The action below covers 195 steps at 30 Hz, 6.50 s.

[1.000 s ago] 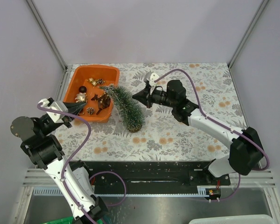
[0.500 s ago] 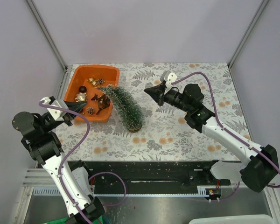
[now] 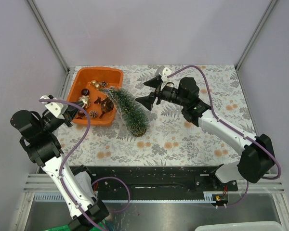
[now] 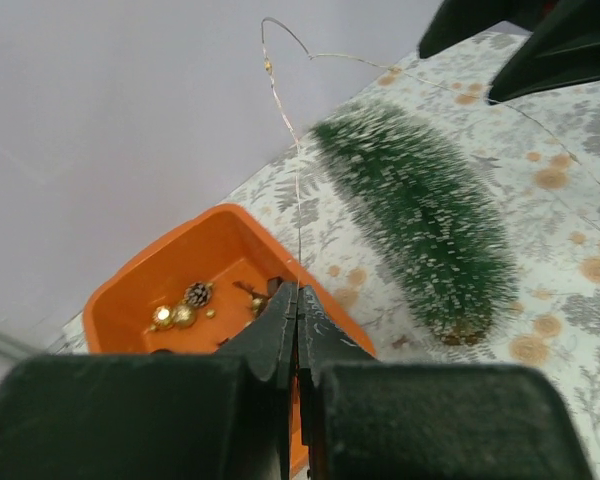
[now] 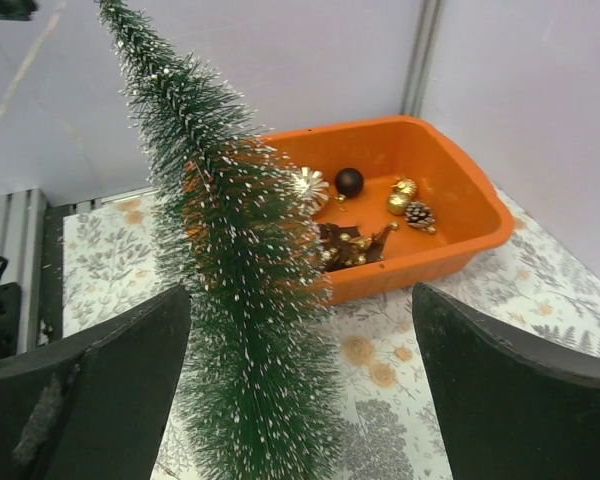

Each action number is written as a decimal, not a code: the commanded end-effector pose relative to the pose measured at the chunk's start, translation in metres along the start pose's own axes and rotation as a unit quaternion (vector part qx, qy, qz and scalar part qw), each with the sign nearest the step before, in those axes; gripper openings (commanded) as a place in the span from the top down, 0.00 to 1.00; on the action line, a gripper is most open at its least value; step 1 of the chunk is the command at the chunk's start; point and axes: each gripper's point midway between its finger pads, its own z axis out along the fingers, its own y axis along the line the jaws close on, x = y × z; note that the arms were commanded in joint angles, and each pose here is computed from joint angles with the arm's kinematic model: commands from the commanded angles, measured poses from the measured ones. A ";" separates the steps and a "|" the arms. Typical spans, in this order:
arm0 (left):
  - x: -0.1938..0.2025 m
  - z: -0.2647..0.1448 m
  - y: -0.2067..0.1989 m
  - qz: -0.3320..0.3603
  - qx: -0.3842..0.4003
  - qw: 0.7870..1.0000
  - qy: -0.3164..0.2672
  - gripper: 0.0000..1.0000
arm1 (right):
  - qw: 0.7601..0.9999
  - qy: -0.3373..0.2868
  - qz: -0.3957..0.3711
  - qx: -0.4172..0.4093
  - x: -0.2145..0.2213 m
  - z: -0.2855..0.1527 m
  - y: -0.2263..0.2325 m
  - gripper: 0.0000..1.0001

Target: Decorate the small christmas tree

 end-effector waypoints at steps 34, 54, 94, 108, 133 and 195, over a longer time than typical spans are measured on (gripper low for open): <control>0.040 -0.011 0.041 0.065 -0.107 0.991 0.051 1.00 | 1.000 -0.015 -0.002 -0.018 0.032 0.039 0.011 1.00; -0.097 -0.004 0.022 0.064 -0.085 0.988 -0.114 1.00 | 1.000 -0.020 0.019 0.000 0.038 0.009 0.021 1.00; -0.346 -0.027 -0.036 0.229 -0.037 0.933 -0.276 1.00 | 0.996 0.039 0.078 0.022 0.095 0.004 0.020 1.00; -0.257 -0.047 0.063 0.173 -0.291 0.922 -0.190 0.96 | 0.995 0.032 0.079 0.041 0.090 -0.007 0.019 1.00; -0.043 0.031 0.093 -0.004 -0.259 0.966 0.002 1.00 | 0.995 0.015 0.091 0.040 0.076 -0.039 0.036 1.00; -0.119 0.297 -0.032 -0.018 0.146 0.983 -0.105 0.88 | 0.960 -0.090 0.049 0.259 0.027 -0.084 -0.121 0.11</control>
